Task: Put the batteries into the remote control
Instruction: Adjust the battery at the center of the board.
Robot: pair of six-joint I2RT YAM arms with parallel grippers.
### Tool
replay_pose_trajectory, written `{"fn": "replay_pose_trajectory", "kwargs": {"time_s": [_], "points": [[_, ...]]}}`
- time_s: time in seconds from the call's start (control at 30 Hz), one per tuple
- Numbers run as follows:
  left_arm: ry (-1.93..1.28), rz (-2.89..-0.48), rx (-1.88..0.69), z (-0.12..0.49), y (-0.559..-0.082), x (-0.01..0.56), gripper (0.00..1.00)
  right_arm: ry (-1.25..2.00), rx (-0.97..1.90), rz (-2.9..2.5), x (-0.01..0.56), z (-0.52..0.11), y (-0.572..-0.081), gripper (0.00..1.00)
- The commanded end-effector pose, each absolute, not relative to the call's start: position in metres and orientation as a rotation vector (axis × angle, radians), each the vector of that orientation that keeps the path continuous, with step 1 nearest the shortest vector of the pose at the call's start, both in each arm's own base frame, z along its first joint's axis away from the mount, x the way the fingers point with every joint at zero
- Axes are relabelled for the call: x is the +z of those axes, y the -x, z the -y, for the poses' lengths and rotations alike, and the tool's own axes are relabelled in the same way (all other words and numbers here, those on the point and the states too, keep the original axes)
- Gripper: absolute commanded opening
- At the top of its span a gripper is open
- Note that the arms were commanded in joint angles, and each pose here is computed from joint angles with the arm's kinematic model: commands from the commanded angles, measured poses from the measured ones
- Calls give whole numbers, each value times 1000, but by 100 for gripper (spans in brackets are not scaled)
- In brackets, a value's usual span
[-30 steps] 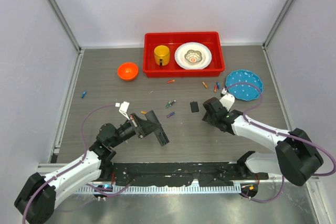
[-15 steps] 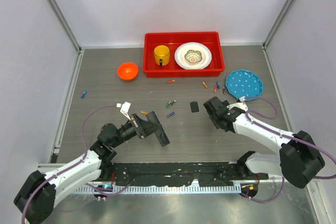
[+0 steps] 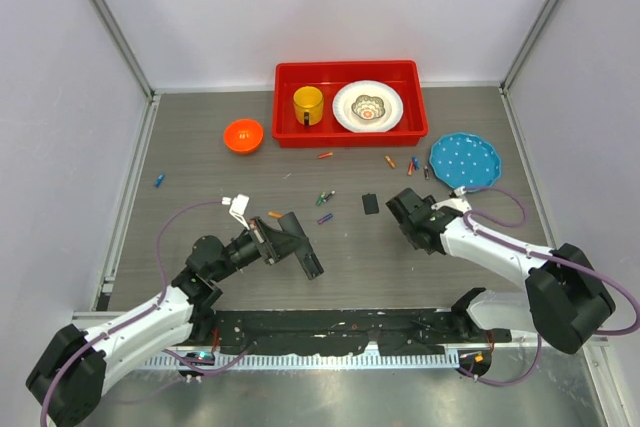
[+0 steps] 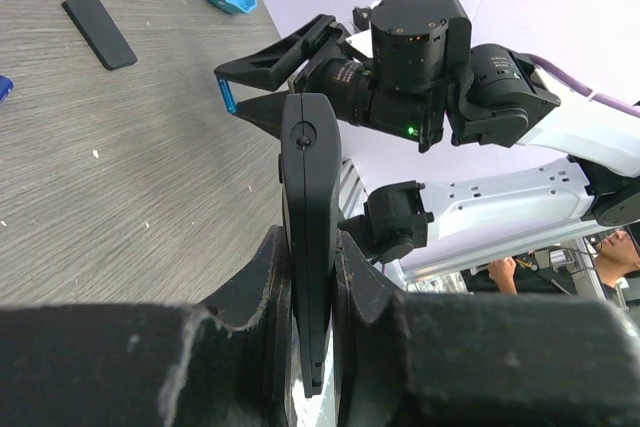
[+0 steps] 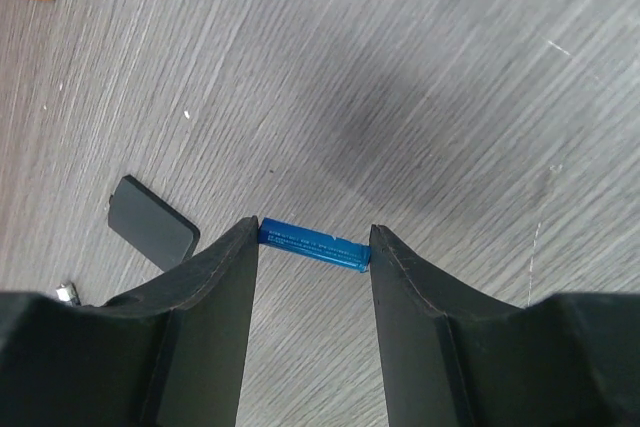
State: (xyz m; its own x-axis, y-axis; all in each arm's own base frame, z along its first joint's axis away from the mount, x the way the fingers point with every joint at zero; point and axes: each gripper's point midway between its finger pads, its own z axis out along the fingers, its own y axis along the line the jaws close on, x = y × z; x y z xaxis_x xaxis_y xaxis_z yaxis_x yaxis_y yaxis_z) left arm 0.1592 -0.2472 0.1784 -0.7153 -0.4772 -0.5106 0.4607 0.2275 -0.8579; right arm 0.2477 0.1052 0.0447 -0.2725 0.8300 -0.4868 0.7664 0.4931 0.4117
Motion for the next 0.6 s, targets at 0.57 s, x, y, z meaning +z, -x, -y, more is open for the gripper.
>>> {"fn": "replay_pose_trajectory", "kwargs": {"time_s": [0.57], "points": [[-15, -1690, -1591, 244, -155, 193, 0, 1010, -57, -2385, 57, -205, -258, 1]]}}
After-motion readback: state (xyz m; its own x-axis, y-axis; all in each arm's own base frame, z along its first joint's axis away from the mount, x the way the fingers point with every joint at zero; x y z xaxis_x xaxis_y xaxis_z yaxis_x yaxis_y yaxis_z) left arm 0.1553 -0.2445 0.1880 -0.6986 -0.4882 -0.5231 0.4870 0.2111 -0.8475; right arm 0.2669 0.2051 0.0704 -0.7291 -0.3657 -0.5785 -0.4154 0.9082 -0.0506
